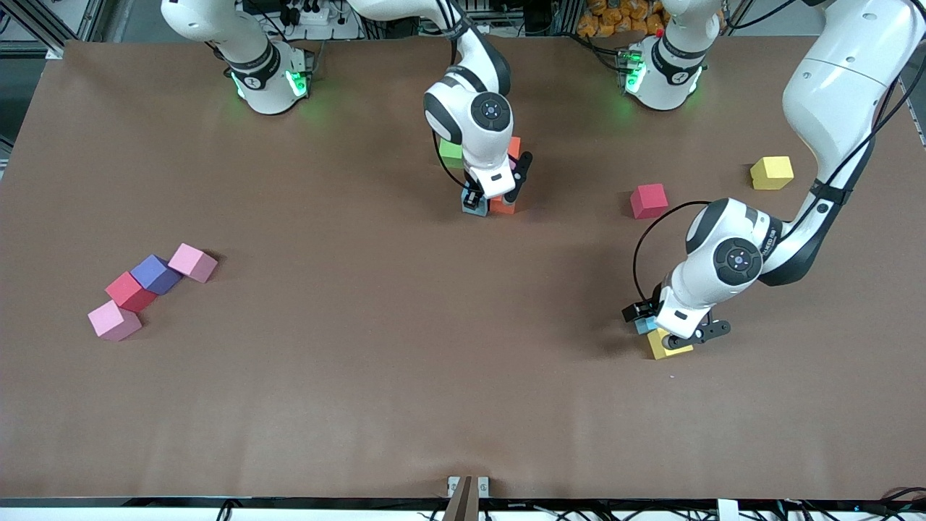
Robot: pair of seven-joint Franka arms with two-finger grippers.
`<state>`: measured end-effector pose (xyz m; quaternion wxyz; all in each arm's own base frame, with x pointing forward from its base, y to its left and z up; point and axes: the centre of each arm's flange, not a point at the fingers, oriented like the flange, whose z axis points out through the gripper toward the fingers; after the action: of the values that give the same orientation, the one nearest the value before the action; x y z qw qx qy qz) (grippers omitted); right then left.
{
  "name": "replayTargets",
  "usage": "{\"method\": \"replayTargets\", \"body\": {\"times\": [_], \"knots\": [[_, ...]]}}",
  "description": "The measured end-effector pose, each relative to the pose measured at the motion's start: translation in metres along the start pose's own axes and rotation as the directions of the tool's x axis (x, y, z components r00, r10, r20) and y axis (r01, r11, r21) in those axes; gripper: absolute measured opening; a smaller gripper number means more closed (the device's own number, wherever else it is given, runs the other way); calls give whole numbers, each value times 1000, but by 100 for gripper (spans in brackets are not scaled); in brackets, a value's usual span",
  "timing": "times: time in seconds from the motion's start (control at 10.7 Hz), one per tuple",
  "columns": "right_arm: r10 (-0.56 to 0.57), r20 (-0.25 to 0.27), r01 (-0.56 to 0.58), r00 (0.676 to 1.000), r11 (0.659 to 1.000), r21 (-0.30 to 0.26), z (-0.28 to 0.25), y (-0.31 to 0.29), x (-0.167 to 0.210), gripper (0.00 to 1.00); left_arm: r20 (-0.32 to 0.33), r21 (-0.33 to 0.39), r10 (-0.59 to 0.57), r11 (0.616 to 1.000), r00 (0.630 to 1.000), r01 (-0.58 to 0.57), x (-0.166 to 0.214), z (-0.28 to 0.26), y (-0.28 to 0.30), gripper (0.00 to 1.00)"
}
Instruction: Form number 2 with 11 blocks
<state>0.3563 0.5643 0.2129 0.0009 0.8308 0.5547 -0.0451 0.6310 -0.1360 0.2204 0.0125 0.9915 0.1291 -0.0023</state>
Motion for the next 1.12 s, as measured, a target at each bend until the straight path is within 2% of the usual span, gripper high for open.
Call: {"method": "replayTargets", "body": {"times": [0.09,0.19,0.28,0.47,1.12], "knots": [[0,0,0,1000,1000,0,0,0,0,56,-2,-1,4,1000,1000,-4,1,-1,0,100],[1,1,-1,1000,1000,0,2,-1,0,64,-5,-1,11,1000,1000,-11,3,-2,-1,100],[0,5,0,1000,1000,0,9,-3,1,80,-6,2,21,1000,1000,-21,5,-3,-3,100],[-15,11,15,1000,1000,-7,18,-9,2,100,-2,18,28,999,1000,-28,13,-9,-9,100],[-184,-26,183,983,983,-18,-16,7,1,100,14,27,47,999,999,-48,12,-6,-5,100]]}}
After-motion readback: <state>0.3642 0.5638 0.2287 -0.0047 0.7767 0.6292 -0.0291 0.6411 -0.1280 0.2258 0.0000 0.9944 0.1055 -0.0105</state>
